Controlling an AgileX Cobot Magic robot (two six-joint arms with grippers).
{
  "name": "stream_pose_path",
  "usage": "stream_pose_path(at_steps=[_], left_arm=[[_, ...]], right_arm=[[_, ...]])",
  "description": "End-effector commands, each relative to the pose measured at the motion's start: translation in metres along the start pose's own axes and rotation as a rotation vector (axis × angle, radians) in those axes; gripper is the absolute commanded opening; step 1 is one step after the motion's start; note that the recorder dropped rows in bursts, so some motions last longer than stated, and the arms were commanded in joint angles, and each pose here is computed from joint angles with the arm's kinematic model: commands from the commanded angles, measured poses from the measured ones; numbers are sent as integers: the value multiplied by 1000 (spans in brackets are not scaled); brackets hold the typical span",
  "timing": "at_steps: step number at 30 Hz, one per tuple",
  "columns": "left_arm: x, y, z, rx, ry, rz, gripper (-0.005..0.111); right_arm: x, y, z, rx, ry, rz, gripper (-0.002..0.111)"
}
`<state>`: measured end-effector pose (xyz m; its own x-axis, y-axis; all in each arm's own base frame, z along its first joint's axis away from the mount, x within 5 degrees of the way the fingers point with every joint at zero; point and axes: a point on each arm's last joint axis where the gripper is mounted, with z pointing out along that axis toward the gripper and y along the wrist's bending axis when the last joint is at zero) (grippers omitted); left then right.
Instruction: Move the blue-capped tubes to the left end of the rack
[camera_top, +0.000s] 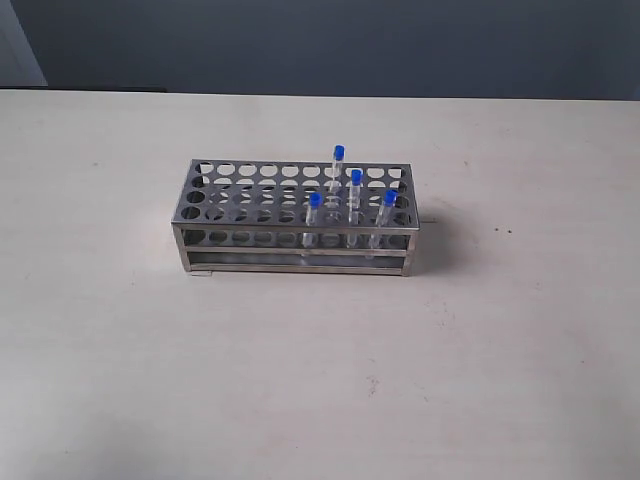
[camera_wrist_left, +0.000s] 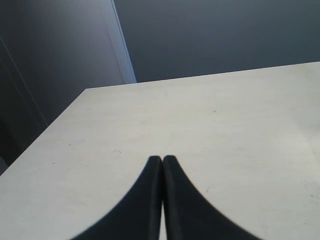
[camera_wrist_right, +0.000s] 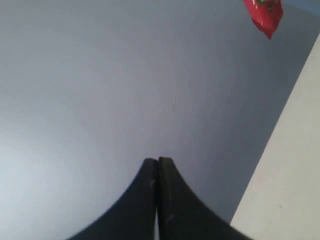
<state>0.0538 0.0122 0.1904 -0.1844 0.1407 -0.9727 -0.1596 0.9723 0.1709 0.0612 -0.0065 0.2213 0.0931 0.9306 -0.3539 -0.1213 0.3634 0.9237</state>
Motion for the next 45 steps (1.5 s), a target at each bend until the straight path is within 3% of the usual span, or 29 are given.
stream_pose_path(at_steps=[1, 5, 8, 12, 16, 19, 21, 25, 26, 29, 34, 40, 45], left_arm=[[-2, 0, 0, 7, -12, -1, 0], [-2, 0, 0, 7, -12, -1, 0], [-2, 0, 0, 7, -12, -1, 0], [-2, 0, 0, 7, -12, -1, 0], [-2, 0, 0, 7, -12, -1, 0], [-2, 0, 0, 7, -12, -1, 0], [-2, 0, 0, 7, -12, -1, 0], [-2, 0, 0, 7, -12, -1, 0], [-2, 0, 0, 7, -12, -1, 0], [-2, 0, 0, 7, -12, -1, 0], [-2, 0, 0, 7, -12, -1, 0], [-2, 0, 0, 7, -12, -1, 0], [-2, 0, 0, 7, -12, -1, 0]], right_arm=[[-13, 5, -2, -60, -140, -2, -1], [-20, 9, -3, -117, -220, 63, -1], [-17, 15, -3, -172, -185, 12, -1], [-10, 23, -4, -273, -106, 81, -1], [-2, 49, -8, -413, 22, -46, -1], [4, 82, -11, -522, 150, -330, -1], [9, 98, -6, -497, 286, -392, -1], [22, 128, 25, -473, 618, -733, -1], [26, 133, 39, -471, 699, -761, -1], [37, 138, 87, -419, 852, -707, -1], [68, 121, 159, -318, 981, -711, -1], [127, 106, 215, -253, 1022, -828, -1], [131, 87, 255, 41, 716, -970, -1]])
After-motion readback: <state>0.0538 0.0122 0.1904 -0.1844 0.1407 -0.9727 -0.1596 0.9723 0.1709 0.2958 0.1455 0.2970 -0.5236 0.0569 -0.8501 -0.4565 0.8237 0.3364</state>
